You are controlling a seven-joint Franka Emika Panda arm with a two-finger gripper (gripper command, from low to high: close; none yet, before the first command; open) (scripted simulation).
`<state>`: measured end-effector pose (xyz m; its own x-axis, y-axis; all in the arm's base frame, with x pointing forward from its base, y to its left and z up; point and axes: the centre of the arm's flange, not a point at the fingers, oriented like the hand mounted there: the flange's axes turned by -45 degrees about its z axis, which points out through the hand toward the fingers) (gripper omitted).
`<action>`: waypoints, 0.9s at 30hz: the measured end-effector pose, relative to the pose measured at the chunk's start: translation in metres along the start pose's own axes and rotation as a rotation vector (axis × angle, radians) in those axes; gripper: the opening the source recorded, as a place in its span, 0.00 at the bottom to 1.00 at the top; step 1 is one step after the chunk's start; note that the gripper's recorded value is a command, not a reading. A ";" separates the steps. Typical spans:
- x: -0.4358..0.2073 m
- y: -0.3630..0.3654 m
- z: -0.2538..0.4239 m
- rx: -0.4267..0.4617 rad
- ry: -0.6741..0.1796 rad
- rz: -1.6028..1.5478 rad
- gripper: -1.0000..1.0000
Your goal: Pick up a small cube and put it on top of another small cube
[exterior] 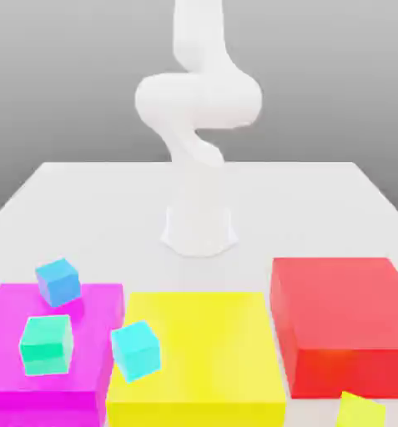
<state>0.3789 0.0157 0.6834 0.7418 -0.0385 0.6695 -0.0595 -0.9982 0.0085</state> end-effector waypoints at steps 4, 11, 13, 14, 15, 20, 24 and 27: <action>0.001 -0.027 0.071 -0.069 -0.104 0.034 0.50; -0.022 -0.067 0.189 -0.153 -0.260 0.088 0.50; -0.033 -0.078 0.221 -0.169 -0.303 0.103 0.50; -0.040 -0.083 0.236 -0.176 -0.324 0.111 0.50; -0.047 -0.089 0.251 -0.182 -0.344 0.120 0.50; -0.089 -0.119 0.320 -0.195 -0.444 0.160 0.50; -0.128 -0.140 0.366 -0.194 -0.523 0.207 0.50; -0.158 -0.158 0.395 -0.184 -0.582 0.248 0.50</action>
<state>0.5349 0.1609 0.2829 0.9285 -0.3362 0.1578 -0.3498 -0.9344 0.0670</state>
